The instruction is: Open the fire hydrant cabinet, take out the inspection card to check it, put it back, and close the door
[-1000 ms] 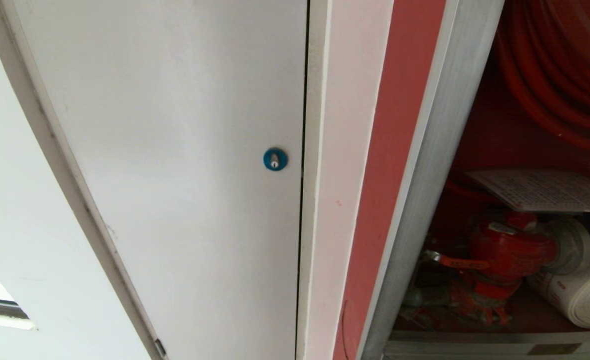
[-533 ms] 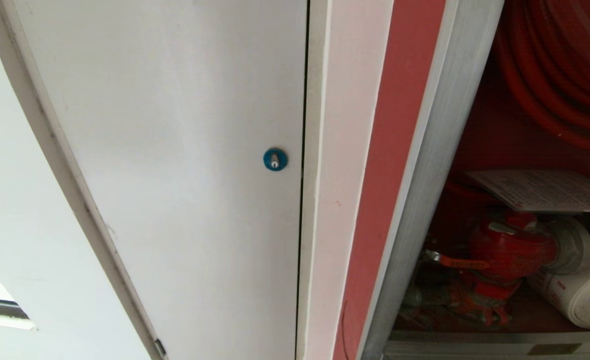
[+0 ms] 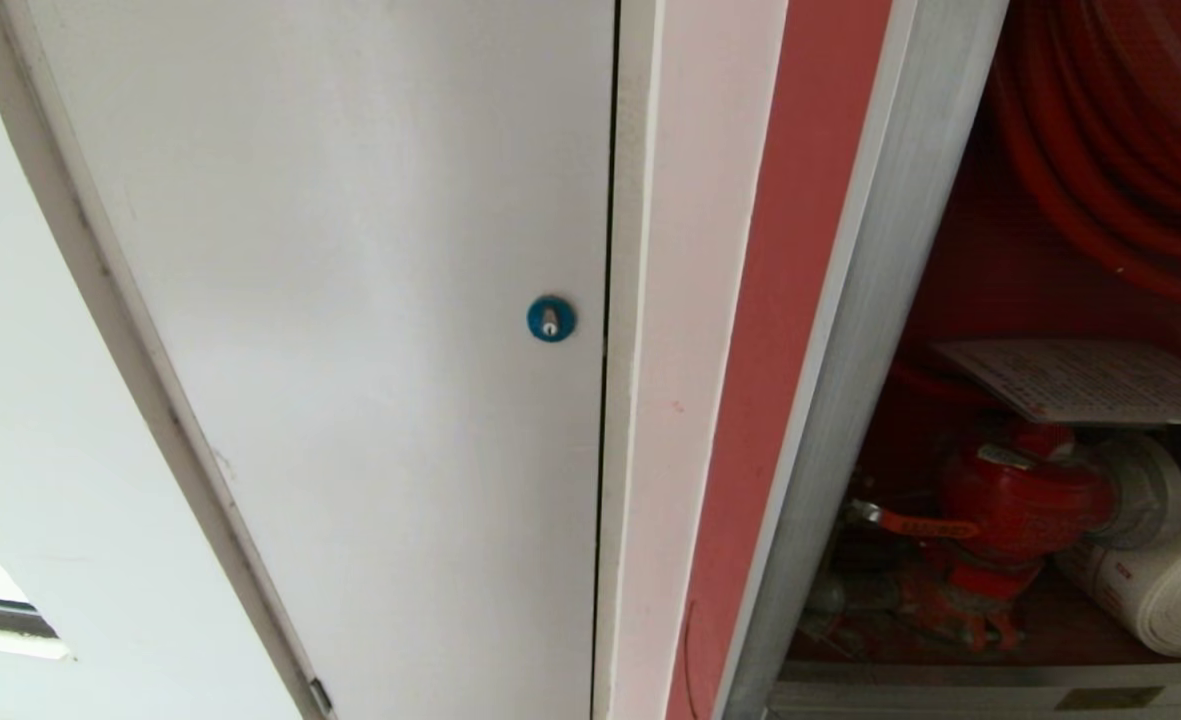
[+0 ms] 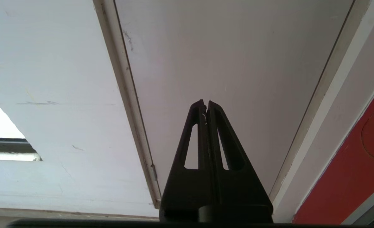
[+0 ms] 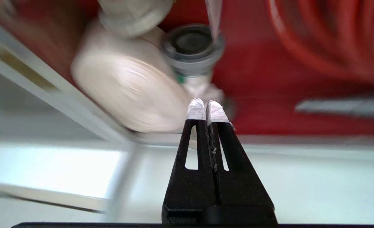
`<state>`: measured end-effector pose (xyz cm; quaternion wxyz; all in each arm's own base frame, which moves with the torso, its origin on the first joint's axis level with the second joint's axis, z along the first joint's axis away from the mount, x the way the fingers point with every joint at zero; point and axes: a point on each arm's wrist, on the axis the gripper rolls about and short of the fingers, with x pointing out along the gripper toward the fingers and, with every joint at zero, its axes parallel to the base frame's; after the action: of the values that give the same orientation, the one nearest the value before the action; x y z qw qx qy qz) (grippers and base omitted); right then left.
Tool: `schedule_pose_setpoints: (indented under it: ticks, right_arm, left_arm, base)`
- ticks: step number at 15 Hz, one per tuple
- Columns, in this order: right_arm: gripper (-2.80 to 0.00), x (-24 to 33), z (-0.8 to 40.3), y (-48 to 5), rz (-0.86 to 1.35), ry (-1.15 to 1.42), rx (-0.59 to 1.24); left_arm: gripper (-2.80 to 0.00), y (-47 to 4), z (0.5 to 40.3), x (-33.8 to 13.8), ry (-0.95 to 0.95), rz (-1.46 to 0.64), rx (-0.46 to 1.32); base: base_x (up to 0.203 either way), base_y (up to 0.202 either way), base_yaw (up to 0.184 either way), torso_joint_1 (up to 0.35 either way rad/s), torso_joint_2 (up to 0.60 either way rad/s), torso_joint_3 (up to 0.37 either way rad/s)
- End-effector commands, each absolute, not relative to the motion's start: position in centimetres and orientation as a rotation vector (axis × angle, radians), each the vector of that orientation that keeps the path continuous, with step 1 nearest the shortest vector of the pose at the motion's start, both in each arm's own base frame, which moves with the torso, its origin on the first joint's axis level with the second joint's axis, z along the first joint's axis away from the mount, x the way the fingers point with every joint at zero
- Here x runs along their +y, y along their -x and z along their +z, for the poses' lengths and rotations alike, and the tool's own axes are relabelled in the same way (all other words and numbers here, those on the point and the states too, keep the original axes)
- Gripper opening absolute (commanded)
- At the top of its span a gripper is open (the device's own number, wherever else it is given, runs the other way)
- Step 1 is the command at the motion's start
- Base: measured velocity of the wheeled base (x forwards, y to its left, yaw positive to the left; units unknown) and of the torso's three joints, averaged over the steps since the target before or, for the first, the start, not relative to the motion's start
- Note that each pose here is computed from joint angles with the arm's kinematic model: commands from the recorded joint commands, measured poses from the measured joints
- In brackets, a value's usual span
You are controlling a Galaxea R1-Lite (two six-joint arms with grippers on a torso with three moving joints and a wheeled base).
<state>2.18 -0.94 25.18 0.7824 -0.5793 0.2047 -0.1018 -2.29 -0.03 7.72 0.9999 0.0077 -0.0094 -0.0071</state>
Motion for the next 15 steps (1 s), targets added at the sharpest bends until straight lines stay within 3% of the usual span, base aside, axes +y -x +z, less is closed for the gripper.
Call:
schedule_pose_setpoints:
  ticks: [1, 6, 15]
  right_arm:
    - [-2.8, -0.9, 25.0, -2.1, -0.221, 1.073, 0.413]
    - [-2.8, -0.3, 23.7, -1.0, -0.108, 0.521, 0.265]
    - [-2.8, 0.0, 16.8, 5.0, -0.005, -0.013, 0.044]
  left_arm:
    - [-2.8, 2.2, 7.6, 0.0, -0.015, -0.015, -0.013]
    - [-2.8, 2.2, 7.5, 0.0, -0.015, -0.015, -0.012]
    - [-2.8, 2.2, 7.6, 0.0, -0.015, -0.014, -0.013]
  base:
    - [0.0, 0.0, 0.0, 0.0, 0.0, 0.0]
    - [0.0, 0.0, 0.0, 0.0, 0.0, 0.0]
    - [0.0, 0.0, 0.0, 0.0, 0.0, 0.0]
